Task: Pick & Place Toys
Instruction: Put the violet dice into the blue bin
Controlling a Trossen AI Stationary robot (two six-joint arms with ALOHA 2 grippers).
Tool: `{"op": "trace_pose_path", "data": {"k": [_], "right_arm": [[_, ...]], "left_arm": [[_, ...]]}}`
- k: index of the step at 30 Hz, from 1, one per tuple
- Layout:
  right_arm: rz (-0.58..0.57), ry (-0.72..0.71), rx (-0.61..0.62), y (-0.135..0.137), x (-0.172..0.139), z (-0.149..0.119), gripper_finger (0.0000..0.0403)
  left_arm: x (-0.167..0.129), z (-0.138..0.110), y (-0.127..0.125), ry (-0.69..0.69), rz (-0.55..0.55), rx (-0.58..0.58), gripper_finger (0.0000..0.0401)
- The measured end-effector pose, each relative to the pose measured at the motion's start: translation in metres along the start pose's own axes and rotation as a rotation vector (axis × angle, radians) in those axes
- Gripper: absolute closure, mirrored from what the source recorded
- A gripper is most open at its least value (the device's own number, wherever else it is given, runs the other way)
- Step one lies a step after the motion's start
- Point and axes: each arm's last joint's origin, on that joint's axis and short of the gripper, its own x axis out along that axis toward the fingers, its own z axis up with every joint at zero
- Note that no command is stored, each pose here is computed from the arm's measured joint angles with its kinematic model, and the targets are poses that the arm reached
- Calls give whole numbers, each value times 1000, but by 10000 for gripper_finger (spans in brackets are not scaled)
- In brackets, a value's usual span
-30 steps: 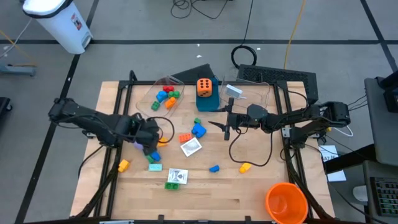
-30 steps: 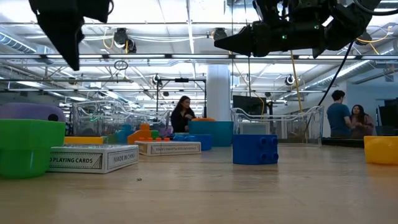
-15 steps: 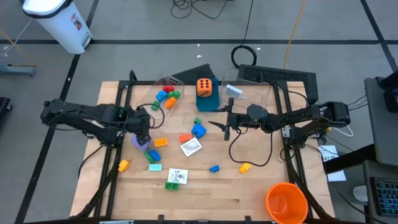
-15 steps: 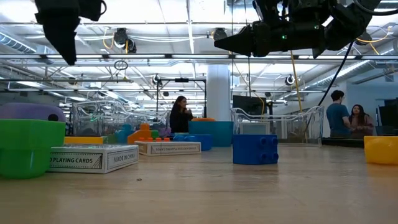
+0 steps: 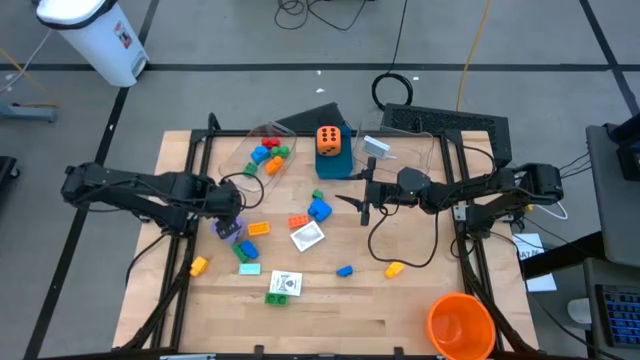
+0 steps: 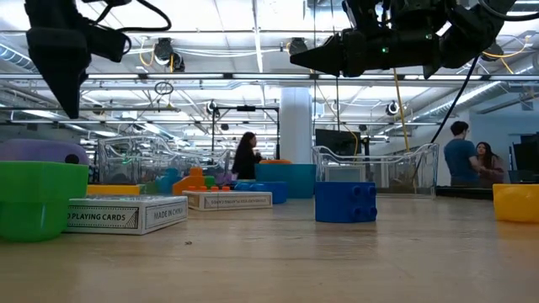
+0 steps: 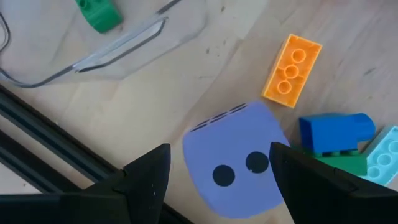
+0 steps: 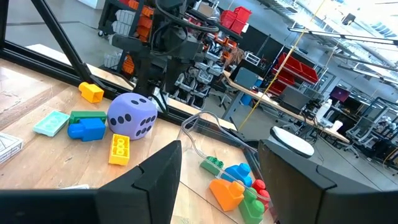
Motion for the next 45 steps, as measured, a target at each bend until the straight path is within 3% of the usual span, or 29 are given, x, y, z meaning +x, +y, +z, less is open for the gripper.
{"op": "trace_pose_path", "data": {"k": [12, 21, 33, 45], "right_arm": [[0, 0, 0, 0, 0, 0, 195], [0, 0, 0, 0, 0, 0, 195], [0, 0, 0, 0, 0, 0, 195], [0, 0, 0, 0, 0, 0, 195]], "left_arm": [[-1, 0, -2, 18, -62, -31, 128], [-1, -3, -4, 107, -136, -219, 119], [2, -2, -3, 103, -52, -246, 6], [17, 4, -11, 214, 29, -206, 12]]}}
